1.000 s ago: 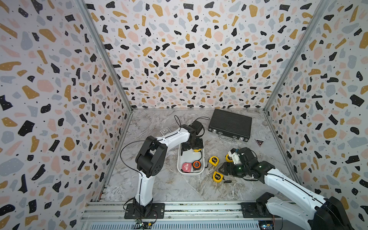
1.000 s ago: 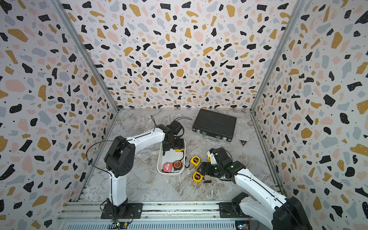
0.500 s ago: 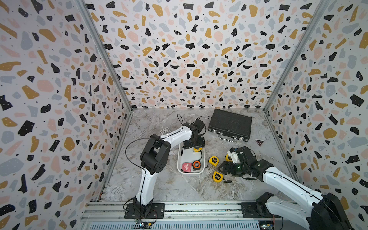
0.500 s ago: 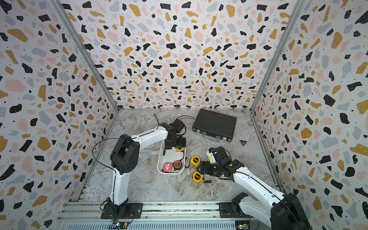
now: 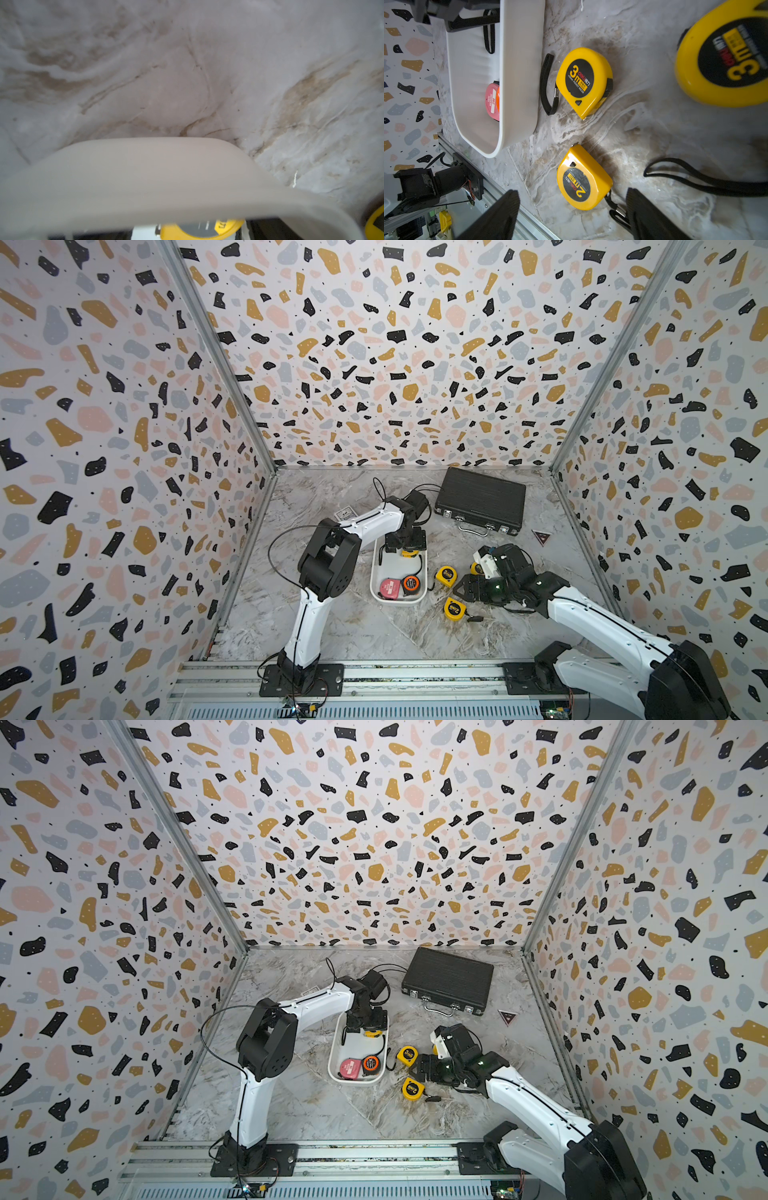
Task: Take the tape measure out of the storage box
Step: Pick up the tape measure from the storage box, then place the tape measure at the center of the board.
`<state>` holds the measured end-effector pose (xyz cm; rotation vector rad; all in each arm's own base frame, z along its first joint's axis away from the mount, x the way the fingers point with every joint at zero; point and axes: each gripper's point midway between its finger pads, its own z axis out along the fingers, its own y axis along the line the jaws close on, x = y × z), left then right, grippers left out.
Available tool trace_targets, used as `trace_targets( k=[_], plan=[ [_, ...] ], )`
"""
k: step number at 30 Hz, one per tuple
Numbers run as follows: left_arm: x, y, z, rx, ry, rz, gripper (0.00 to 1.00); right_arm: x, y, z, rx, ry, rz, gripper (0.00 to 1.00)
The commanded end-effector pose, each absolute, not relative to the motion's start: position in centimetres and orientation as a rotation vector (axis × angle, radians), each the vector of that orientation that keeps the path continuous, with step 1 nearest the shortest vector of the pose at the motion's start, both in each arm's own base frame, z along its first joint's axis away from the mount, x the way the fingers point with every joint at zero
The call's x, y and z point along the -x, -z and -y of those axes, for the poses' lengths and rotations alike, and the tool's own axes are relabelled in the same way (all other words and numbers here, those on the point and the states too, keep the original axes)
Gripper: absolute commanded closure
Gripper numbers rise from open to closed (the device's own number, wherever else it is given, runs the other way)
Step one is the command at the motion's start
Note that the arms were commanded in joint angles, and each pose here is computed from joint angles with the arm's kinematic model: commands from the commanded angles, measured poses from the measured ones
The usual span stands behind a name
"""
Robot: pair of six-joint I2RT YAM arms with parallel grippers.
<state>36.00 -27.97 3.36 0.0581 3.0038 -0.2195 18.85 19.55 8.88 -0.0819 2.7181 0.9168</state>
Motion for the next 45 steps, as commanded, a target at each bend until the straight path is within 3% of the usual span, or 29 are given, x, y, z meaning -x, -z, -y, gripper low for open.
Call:
trace_targets(
  k=[1,13,25,33,45],
  plan=[
    [-36.2,-3.3,27.9,-0.091,0.179,-3.016,0.18,-19.8,-10.3,-20.2,0.097,-0.939,-2.674,0.14],
    [-36.0,-1.8,27.7,-0.15,0.114,-3.067,0.31,-20.2,-10.3,-20.5,0.083,-0.951,-2.671,0.14],
    [-34.6,-6.6,26.7,0.001,0.186,-3.004,1.0,-21.0,-11.5,-21.3,0.098,-0.99,-2.612,0.14],
    [-32.7,-13.4,26.9,0.219,0.393,-2.876,1.0,-22.9,-14.9,-22.8,0.137,-1.062,-2.465,0.14],
    [-29.3,-20.7,33.9,0.475,0.857,-2.735,1.0,-24.3,-21.5,-24.5,0.192,-1.159,-2.147,0.14]
  ],
)
